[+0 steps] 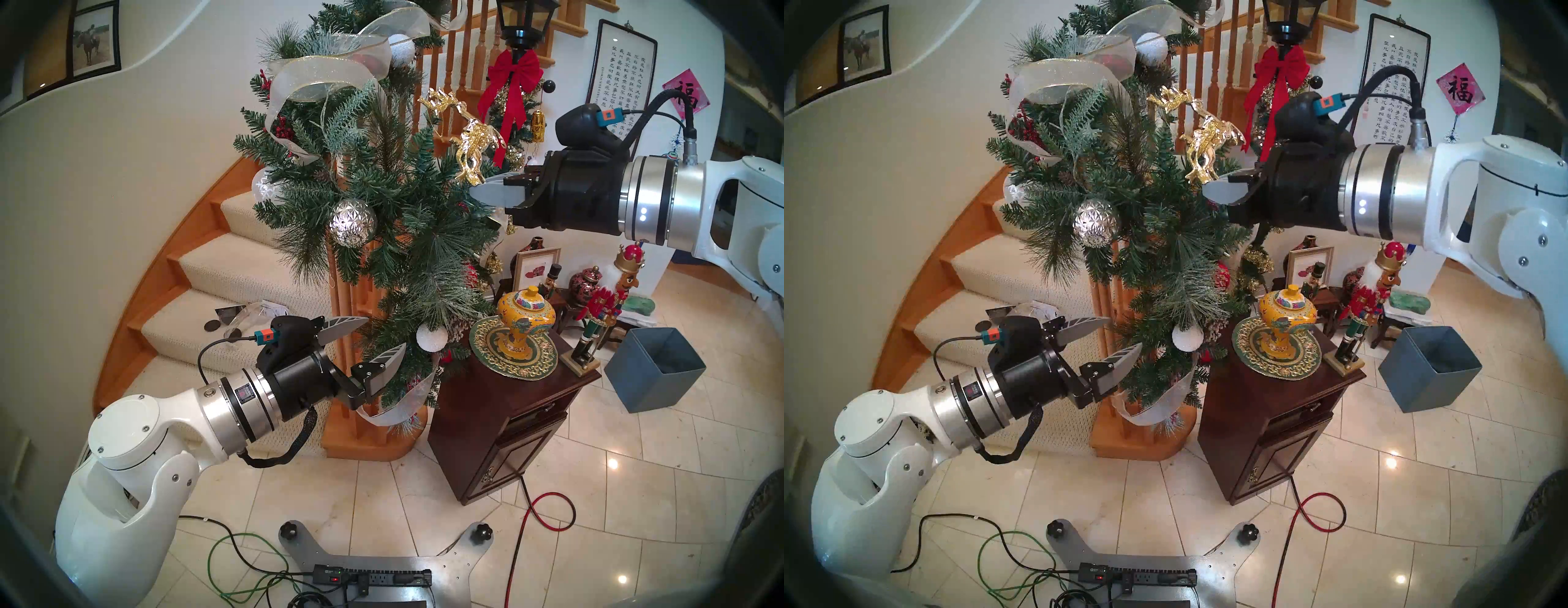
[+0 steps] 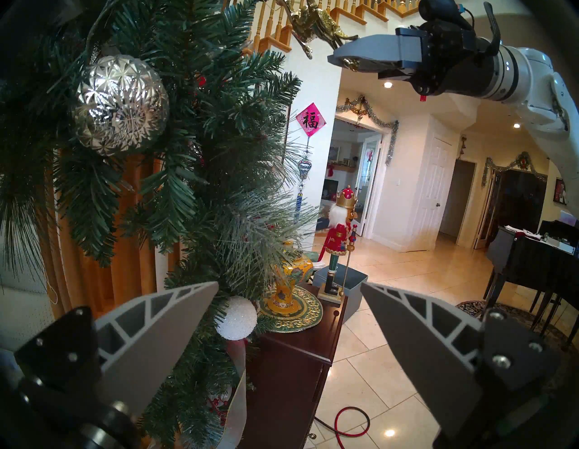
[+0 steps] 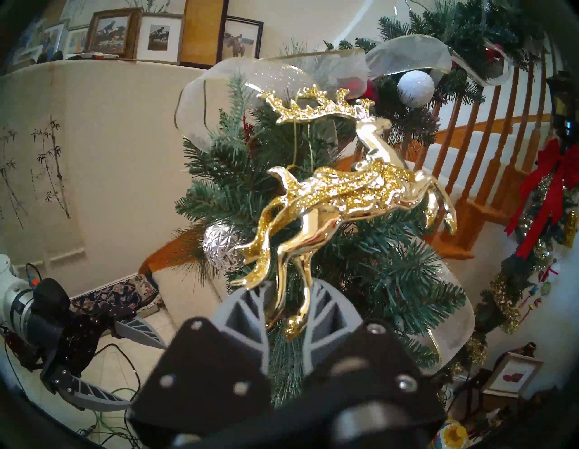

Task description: Hang the ornament onto the Christmas-tree-style decoration

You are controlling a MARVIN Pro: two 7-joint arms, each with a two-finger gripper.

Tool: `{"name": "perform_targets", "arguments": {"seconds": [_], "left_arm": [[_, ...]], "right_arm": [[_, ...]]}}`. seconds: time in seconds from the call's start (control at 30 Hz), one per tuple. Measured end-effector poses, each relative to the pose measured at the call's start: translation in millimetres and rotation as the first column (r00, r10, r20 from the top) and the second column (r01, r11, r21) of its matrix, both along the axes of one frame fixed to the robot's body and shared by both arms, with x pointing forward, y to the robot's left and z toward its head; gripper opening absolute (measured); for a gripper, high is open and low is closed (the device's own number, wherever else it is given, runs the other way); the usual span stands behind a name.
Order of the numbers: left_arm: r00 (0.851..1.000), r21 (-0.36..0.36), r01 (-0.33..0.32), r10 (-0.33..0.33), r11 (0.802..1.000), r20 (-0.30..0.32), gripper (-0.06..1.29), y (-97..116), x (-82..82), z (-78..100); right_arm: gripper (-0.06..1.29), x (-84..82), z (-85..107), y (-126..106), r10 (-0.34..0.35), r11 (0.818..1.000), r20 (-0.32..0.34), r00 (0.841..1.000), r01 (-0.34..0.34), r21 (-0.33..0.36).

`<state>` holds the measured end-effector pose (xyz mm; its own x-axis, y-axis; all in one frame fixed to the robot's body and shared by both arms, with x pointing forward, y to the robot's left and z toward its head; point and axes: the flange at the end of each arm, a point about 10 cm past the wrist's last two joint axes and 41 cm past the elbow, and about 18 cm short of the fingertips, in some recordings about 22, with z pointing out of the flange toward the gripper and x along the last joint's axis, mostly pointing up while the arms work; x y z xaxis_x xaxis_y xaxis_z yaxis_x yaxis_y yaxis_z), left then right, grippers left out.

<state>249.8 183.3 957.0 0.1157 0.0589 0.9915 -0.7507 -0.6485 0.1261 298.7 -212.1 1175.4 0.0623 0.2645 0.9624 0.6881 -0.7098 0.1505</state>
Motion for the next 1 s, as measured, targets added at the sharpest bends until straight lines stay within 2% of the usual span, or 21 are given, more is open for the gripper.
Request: {"name": "perform_targets", "arguments": {"seconds": [1.0], "left_arm": [[1.000,0.000,0.000,0.000,1.000,0.000,1.24,-0.1,0.0,-0.1]], "right_arm": [[0.08,-15.0,11.6,12.5,0.035,0.999,0.065,0.997,-0.034,-0.025]]}}
